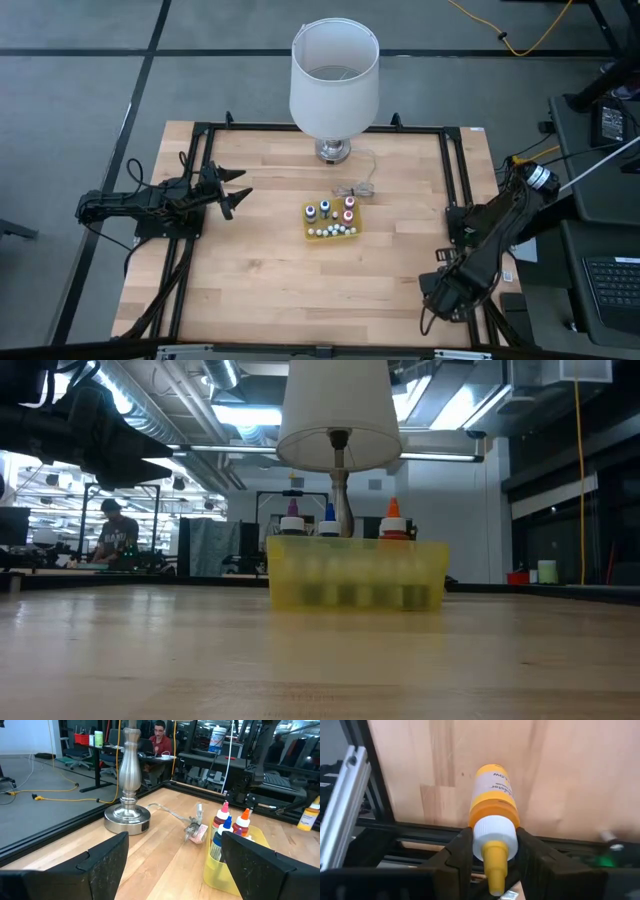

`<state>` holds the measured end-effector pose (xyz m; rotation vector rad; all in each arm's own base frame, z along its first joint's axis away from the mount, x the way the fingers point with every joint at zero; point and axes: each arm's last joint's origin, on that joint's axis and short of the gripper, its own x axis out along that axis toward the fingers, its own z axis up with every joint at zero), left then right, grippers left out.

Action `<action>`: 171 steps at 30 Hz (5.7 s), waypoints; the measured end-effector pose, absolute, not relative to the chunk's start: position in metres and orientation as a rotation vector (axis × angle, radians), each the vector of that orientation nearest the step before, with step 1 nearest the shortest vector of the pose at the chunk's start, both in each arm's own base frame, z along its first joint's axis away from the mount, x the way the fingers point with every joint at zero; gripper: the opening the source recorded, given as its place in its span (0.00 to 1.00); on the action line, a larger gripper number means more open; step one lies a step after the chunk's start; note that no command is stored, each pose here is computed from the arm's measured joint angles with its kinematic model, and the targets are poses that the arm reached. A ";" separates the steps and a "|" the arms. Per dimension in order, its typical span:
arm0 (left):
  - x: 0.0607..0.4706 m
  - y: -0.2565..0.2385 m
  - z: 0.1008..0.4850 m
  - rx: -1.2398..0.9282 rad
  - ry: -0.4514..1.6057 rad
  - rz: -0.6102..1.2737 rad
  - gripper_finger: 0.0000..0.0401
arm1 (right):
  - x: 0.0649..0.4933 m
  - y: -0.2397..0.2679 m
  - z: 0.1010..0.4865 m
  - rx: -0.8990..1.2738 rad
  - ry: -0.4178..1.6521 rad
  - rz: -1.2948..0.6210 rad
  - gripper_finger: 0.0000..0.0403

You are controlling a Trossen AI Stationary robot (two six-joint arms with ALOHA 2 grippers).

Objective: Pick & Place food coloring
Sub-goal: Put the large yellow food coloring bottle into the yellow bin, then return to Home Position

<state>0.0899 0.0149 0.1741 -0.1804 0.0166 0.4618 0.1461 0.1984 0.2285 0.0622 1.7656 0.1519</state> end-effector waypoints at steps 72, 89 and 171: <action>0.090 0.015 0.174 -0.180 0.016 0.462 0.78 | 0.435 0.030 0.270 -0.180 1.489 0.085 0.31; 0.090 0.015 0.174 -0.180 0.017 0.462 0.78 | 0.442 0.020 0.260 -0.177 1.474 0.075 0.31; 0.090 0.015 0.174 -0.180 0.017 0.462 0.78 | 0.408 0.017 0.360 -0.124 1.074 -0.055 0.41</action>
